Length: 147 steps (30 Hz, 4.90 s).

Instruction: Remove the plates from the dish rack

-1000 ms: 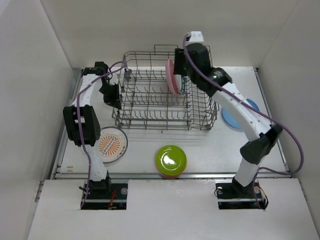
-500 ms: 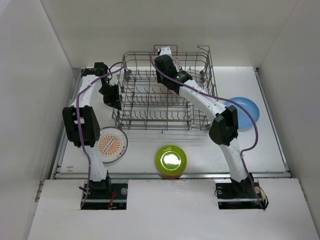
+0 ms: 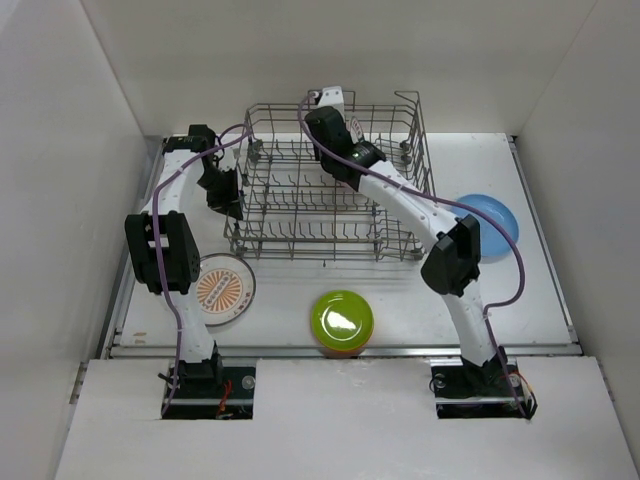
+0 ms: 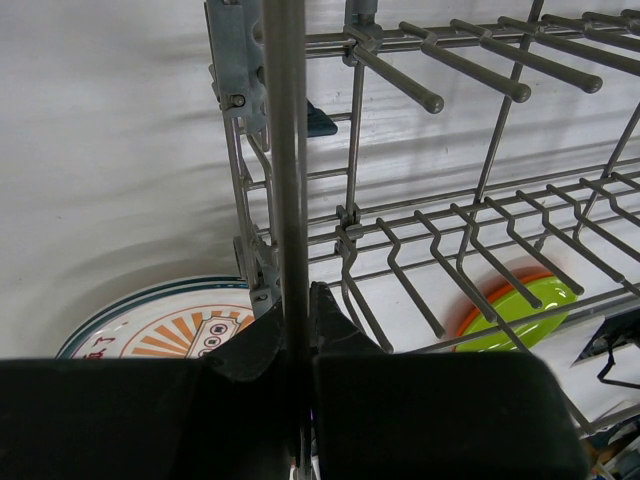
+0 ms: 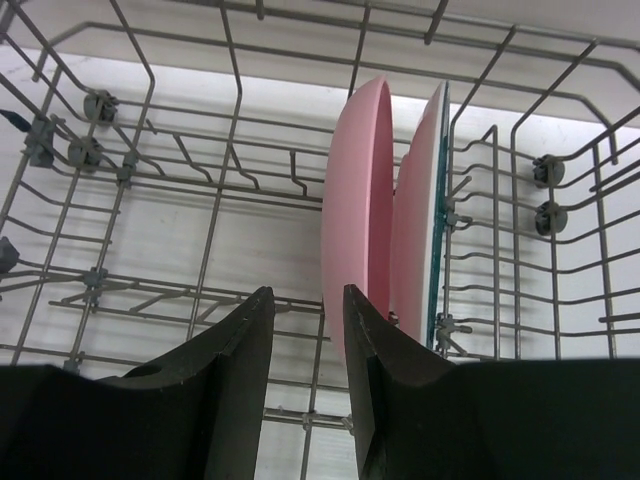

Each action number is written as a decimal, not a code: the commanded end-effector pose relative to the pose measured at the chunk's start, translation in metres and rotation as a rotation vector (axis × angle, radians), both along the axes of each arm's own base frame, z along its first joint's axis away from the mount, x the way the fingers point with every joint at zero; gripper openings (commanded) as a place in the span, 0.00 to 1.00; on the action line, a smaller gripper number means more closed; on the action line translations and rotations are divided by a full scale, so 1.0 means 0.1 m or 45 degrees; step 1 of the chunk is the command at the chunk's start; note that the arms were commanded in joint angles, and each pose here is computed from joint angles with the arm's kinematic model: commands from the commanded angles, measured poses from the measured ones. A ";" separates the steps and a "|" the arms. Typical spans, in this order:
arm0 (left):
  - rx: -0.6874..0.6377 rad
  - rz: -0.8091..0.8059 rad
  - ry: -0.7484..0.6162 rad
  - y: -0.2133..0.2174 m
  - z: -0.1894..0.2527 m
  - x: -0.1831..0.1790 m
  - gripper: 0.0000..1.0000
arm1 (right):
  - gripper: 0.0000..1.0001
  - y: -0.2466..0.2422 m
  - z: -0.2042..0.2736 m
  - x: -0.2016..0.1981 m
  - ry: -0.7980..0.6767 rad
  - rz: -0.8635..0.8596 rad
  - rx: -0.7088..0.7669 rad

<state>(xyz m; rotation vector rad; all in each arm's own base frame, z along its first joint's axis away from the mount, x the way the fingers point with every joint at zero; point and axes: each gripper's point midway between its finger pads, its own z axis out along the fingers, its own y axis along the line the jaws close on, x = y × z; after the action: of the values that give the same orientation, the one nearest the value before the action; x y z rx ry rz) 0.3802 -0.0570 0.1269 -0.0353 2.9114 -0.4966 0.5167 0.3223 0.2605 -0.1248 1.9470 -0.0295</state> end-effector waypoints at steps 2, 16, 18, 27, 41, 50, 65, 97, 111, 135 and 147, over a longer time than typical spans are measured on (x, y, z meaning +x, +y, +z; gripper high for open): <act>-0.005 0.038 0.011 0.01 0.16 -0.10 0.00 | 0.39 -0.05 0.48 -0.04 -0.117 -0.002 0.066; -0.003 0.027 -0.018 0.01 0.21 -0.13 0.00 | 0.39 -0.18 -0.11 0.03 -0.020 -0.130 -0.076; -0.003 0.027 -0.018 0.01 0.21 -0.13 0.00 | 0.42 -0.22 -0.14 0.03 -0.022 -0.161 -0.084; -0.003 0.027 -0.018 0.01 0.21 -0.13 0.00 | 0.49 -0.16 -0.34 0.08 0.044 -0.080 -0.066; -0.003 0.027 -0.006 0.01 0.19 -0.15 0.00 | 0.00 -0.04 0.11 0.13 -0.005 0.143 0.032; 0.010 0.030 -0.006 0.03 0.18 -0.15 0.00 | 0.00 -0.42 1.90 -0.29 -0.427 0.130 0.282; 0.036 0.025 -0.047 0.07 0.27 -0.16 0.00 | 0.00 -1.79 2.29 -0.98 -0.465 -0.344 0.152; 0.061 0.019 -0.076 0.10 0.33 -0.16 0.00 | 0.10 -3.46 -1.37 -0.51 0.679 -0.786 -0.009; 0.061 0.019 -0.047 0.10 0.27 -0.14 0.00 | 0.76 -3.49 0.18 -0.50 0.199 -0.845 0.175; 0.073 0.022 -0.058 0.12 0.31 -0.16 0.00 | 0.87 -1.53 -0.27 0.20 0.295 -0.282 0.352; 0.073 0.022 -0.058 0.12 0.31 -0.16 0.00 | 0.00 -1.15 0.67 0.03 -0.042 -0.069 0.270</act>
<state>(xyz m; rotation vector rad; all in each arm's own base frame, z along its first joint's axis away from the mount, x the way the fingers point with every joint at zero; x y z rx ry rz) 0.3690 -0.0567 0.1305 0.0012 2.9211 -0.4561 0.5245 0.2377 0.2209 0.0527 2.1799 0.2600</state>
